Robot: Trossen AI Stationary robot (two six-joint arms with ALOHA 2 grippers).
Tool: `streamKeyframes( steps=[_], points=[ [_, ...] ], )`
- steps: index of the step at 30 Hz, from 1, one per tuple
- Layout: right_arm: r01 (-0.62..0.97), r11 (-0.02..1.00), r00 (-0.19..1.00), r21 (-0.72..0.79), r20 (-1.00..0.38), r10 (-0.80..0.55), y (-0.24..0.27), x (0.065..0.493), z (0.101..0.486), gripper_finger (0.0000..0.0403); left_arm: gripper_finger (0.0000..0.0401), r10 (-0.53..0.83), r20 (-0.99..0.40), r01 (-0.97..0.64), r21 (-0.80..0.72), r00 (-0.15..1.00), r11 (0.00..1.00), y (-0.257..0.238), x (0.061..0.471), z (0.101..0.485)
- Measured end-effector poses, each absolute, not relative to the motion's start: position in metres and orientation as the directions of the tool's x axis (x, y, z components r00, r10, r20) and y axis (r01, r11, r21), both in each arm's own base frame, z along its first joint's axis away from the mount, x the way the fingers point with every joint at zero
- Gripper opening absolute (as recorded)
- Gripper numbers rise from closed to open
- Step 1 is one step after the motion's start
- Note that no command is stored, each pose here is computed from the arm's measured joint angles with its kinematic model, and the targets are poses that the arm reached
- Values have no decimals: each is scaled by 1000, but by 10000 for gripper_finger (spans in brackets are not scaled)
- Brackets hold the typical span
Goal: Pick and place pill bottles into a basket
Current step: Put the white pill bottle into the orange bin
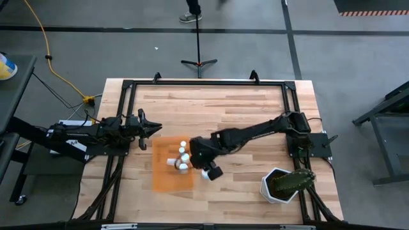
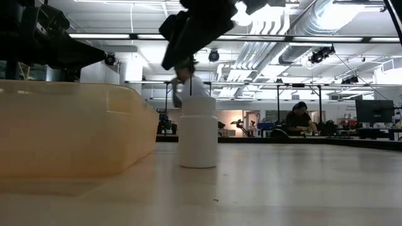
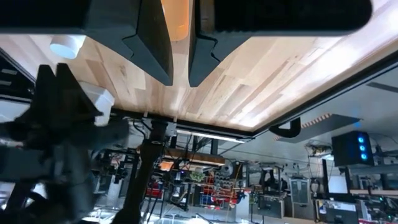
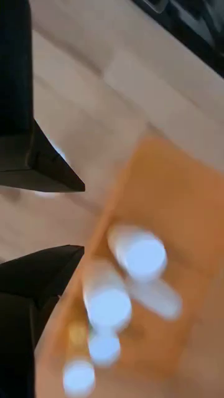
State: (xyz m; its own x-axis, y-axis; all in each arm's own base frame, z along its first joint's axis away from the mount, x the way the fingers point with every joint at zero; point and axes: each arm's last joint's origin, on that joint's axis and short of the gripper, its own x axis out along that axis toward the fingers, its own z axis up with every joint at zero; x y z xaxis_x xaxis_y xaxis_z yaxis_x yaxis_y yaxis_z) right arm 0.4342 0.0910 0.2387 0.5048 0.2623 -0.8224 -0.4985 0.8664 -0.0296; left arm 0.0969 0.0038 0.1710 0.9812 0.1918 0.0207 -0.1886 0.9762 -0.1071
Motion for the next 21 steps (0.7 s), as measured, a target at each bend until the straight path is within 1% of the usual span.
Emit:
streamKeyframes(
  steps=[4, 11, 17, 19, 21],
  points=[
    [-482, 876, 471, -31, -852, 229, 108, 427, 236, 139, 88, 192, 21, -188, -118, 981, 975, 4, 97, 171],
    [-477, 875, 501, -81, -843, 194, 135, 421, 237, 129, 88, 200, 21, -197, -99, 980, 975, 4, 97, 171],
    [-427, 904, 483, 3, -845, 230, 135, 420, 237, 125, 88, 200, 21, -195, -139, 980, 971, 4, 97, 171],
    [-439, 898, 466, 37, -845, 263, 137, 419, 237, 130, 88, 200, 21, -195, -142, 979, 970, 4, 97, 171],
    [-433, 900, 459, 50, -847, 268, 138, 419, 237, 143, 88, 200, 21, -195, -143, 979, 970, 4, 97, 171]
  ],
)
